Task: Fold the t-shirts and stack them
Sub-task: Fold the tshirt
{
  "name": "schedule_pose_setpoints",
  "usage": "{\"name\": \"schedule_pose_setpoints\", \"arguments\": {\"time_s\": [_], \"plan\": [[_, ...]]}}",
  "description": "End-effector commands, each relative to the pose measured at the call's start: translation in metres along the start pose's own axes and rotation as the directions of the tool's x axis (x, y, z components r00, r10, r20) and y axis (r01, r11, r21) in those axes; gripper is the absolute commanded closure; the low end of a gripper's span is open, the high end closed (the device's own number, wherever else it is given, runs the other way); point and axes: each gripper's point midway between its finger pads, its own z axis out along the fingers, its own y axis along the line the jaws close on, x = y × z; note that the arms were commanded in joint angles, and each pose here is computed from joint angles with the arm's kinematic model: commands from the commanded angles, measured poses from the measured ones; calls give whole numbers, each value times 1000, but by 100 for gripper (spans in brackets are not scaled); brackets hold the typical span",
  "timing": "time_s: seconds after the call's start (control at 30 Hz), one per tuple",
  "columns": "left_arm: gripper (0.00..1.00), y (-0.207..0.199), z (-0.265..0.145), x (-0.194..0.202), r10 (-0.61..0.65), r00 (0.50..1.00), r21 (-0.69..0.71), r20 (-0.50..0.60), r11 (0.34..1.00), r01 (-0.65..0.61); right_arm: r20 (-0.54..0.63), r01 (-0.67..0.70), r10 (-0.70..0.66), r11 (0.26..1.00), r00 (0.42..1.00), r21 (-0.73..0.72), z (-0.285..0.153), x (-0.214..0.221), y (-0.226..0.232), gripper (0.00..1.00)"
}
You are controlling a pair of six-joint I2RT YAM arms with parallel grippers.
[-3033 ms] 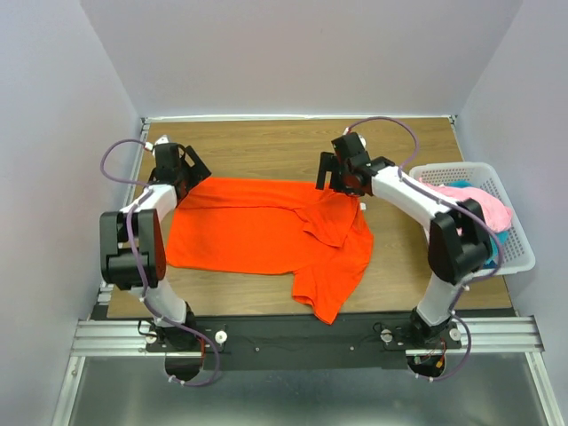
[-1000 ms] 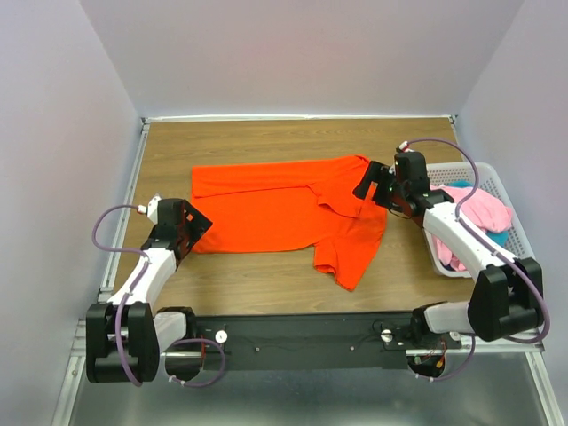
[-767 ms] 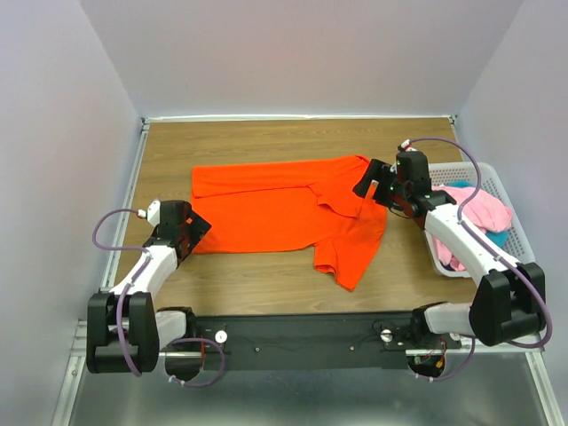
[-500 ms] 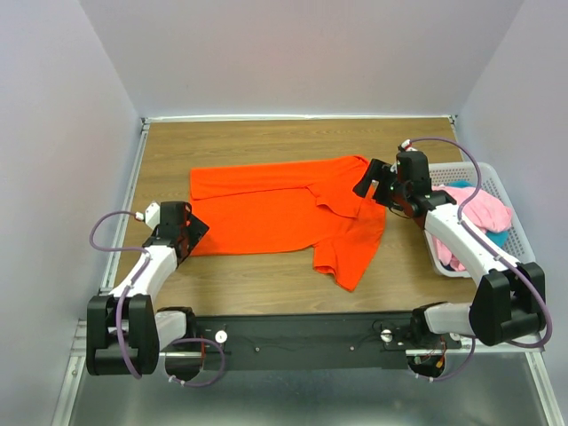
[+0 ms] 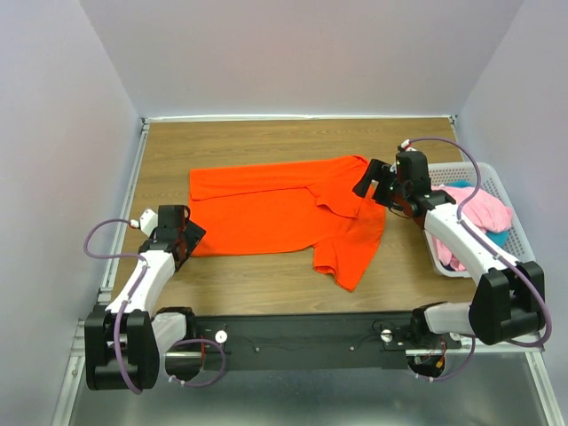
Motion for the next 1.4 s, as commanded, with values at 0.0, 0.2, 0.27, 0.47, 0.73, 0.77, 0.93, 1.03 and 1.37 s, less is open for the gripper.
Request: {"name": "schedule_pose_setpoints", "arguments": {"time_s": [0.0, 0.2, 0.27, 0.47, 0.73, 0.77, 0.93, 1.03, 1.37], "plan": [[7, 4, -3, 0, -28, 1000, -26, 2, 999, 28, 3, -8, 7, 1000, 1000, 8, 4, -1, -3, 0], [19, 18, 8, 14, -36, 999, -62, -21, 997, 35, -4, -8, 8, 1000, 1000, 12, 6, 2, -4, 0], [26, 17, 9, 12, -39, 999, -59, -11, 998, 38, -5, -9, 9, 1000, 1000, 12, 6, 2, -5, 0], [39, 20, 8, 2, -58, 997, -71, 48, 996, 61, -18, -10, 11, 1000, 1000, 10, 8, 6, -4, 0], [77, 19, 16, -4, -30, 998, -106, 56, 994, 36, -8, -4, 4, 1000, 1000, 11, 2, 8, -7, 0], [78, 17, 16, -4, -26, 998, -103, 57, 994, 32, -8, -2, 2, 1000, 1000, 11, 2, 8, -7, 0], [95, 15, 16, -9, -15, 997, -91, 80, 996, 22, -35, 22, -23, 999, 999, -41, -2, 14, 0, 0], [100, 10, 15, -15, -8, 995, -58, 104, 998, 14, -49, 54, -59, 995, 997, -86, -8, 23, 8, 0], [100, -22, 13, -16, 25, 994, 123, 110, 992, -39, -150, 187, -191, 982, 970, -38, -34, 88, 24, 0]]}}
